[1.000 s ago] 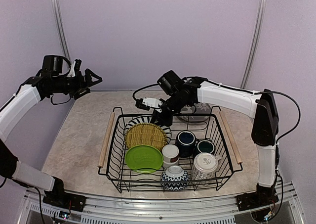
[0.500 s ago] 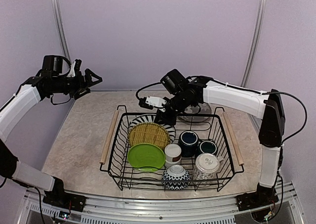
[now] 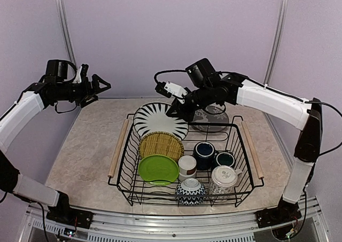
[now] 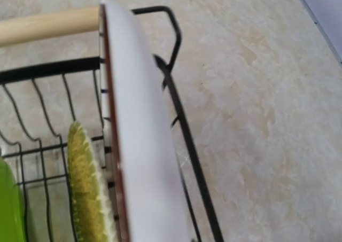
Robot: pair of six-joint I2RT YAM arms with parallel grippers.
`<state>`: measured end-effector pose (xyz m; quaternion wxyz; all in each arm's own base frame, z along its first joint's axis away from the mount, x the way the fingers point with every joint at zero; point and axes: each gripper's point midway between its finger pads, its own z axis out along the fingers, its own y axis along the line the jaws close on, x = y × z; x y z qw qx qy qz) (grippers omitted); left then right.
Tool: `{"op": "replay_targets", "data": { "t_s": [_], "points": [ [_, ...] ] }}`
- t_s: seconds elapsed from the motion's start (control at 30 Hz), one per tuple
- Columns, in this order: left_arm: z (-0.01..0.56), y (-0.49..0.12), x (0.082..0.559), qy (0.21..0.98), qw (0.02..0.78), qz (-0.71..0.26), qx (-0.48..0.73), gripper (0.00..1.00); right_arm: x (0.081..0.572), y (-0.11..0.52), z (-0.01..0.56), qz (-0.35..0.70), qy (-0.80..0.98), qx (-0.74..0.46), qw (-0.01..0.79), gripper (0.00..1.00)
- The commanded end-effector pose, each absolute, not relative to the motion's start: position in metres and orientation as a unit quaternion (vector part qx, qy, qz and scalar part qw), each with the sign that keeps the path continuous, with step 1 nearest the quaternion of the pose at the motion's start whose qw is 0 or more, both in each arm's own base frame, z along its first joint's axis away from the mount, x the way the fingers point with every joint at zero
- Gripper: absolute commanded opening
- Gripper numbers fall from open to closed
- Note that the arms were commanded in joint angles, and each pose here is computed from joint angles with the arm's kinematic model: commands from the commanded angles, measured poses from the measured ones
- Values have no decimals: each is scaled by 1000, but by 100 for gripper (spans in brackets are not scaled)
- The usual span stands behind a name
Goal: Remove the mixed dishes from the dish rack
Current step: Place the plate with another plate.
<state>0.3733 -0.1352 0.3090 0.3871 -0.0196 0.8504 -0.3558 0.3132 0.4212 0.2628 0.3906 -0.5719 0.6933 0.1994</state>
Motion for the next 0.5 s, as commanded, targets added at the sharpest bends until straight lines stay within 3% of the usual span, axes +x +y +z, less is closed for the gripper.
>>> {"op": "replay_targets", "data": {
  "t_s": [0.0,0.23,0.47],
  "points": [
    [313,-136,374,846,388,-365,-19,99,319,419,346,222,666,-506,502,0],
    [313,-137,374,846,387,-366,-19,99,327,386,388,199,664,-425,582,0],
    [312,-138,374,846,386,-367,-18,99,330,364,412,228,663,-377,606,0]
  ]
}}
